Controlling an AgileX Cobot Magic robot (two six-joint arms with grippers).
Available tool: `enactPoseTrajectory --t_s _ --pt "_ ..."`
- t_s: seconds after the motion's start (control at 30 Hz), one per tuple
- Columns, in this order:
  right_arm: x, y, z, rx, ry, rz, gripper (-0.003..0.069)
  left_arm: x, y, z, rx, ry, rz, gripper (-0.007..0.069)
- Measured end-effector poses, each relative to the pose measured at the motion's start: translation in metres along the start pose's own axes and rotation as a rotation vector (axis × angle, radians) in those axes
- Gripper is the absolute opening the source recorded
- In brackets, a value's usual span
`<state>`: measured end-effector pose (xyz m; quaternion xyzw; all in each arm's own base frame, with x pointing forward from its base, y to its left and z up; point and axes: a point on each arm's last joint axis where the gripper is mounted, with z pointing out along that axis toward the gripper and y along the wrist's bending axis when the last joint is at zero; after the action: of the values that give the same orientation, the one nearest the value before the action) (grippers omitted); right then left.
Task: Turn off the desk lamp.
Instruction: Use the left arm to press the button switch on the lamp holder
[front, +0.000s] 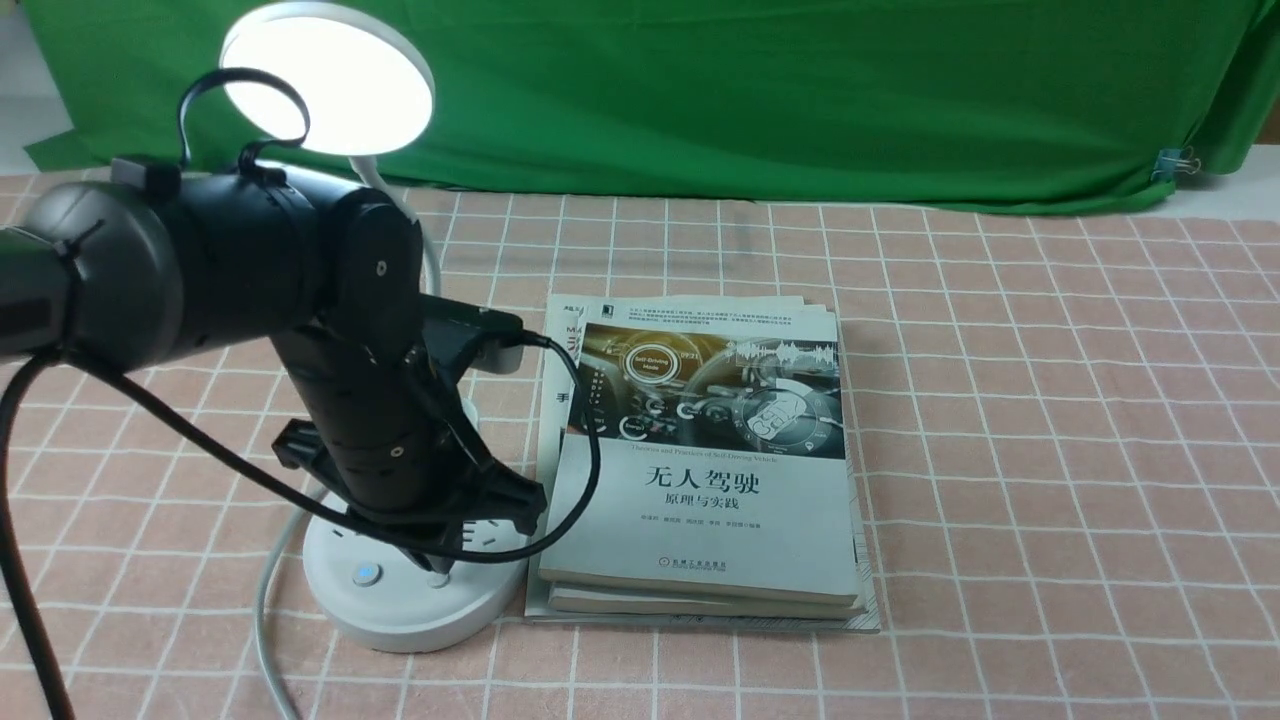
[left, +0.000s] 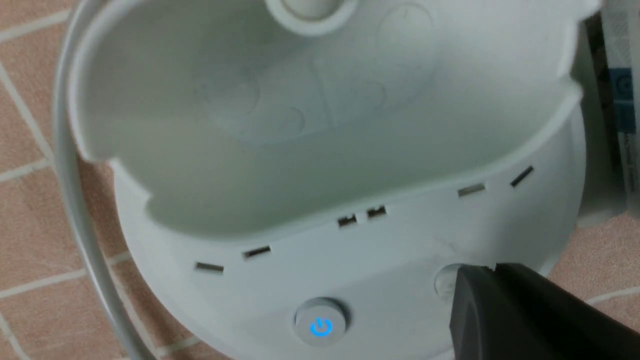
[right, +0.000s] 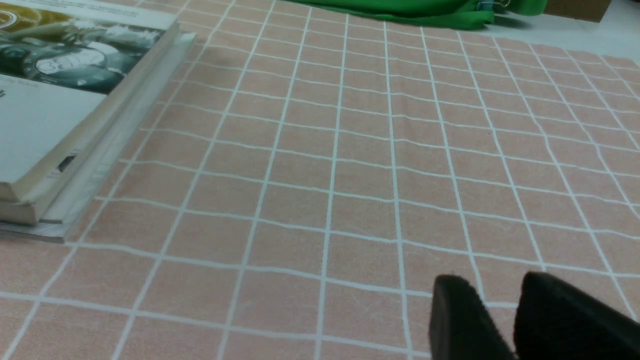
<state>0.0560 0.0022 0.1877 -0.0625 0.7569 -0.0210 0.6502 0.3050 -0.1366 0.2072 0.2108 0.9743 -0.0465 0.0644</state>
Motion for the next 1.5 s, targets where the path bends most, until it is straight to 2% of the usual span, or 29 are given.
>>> enactPoseTrajectory --t_s 1.13,1.5 --pt "0.0 0.0 0.0 0.0 0.0 0.0 0.024 -0.002 0.001 0.016 0.0 0.031 0.0 0.0005" --pt "0.0 0.0 0.0 0.0 0.0 0.0 0.024 0.001 -0.001 -0.009 -0.002 -0.053 0.005 0.0005"
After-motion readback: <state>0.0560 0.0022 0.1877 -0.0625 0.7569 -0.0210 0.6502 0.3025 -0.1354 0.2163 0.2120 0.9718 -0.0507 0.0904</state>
